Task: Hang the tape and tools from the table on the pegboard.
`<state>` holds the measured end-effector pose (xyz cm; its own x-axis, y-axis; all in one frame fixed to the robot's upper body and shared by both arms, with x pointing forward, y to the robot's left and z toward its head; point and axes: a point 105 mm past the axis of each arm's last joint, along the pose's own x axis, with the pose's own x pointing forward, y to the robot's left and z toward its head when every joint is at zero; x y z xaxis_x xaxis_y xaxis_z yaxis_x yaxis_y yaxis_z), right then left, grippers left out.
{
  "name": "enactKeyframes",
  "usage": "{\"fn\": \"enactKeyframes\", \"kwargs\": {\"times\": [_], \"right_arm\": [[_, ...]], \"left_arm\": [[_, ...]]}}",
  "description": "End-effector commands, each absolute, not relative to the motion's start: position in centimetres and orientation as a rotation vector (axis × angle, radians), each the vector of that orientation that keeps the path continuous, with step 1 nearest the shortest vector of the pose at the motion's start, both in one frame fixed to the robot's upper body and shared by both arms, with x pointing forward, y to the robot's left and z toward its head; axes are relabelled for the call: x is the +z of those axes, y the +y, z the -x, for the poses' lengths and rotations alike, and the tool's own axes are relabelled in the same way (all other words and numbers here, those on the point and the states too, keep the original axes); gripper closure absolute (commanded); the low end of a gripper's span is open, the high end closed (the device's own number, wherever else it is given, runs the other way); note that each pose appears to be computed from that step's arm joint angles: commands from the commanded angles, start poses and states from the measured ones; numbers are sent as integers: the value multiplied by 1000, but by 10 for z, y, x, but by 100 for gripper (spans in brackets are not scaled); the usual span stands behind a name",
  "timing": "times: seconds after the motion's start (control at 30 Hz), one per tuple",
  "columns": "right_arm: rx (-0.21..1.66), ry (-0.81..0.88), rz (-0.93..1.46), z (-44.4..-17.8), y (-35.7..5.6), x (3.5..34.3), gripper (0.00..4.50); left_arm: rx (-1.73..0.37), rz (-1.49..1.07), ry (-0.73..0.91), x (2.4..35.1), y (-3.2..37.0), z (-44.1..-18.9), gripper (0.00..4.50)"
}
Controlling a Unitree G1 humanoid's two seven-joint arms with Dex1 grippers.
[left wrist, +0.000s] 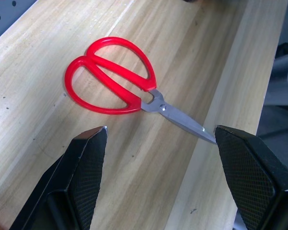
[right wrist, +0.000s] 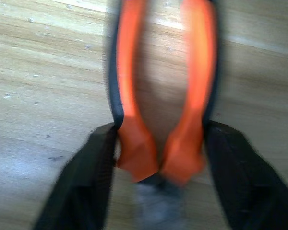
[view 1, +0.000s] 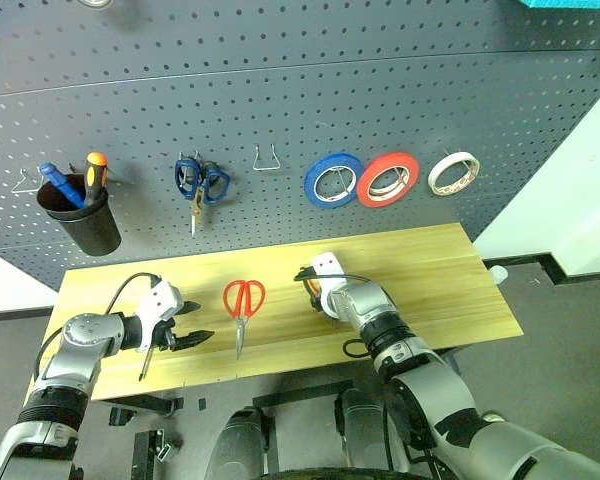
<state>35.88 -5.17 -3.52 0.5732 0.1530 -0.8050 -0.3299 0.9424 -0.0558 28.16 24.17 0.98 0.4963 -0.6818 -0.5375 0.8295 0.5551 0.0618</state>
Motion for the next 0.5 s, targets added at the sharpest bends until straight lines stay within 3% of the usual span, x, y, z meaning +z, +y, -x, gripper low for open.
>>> {"fn": "enactKeyframes", "kwargs": {"times": [0.03, 0.2, 0.37, 0.5], "right_arm": [[287, 925, 196, -360, -52, -32, 231], [450, 800, 223, -362, -40, -10, 231], [724, 286, 495, -355, -27, 58, 231], [916, -49, 515, -329, -14, 115, 231]], "left_arm": [[-918, -344, 440, 21, 244, -285, 78], [-897, -345, 380, 29, 243, -286, 78], [-759, -290, 193, 51, 246, -291, 78], [-650, -232, 89, 61, 252, -282, 78]]}}
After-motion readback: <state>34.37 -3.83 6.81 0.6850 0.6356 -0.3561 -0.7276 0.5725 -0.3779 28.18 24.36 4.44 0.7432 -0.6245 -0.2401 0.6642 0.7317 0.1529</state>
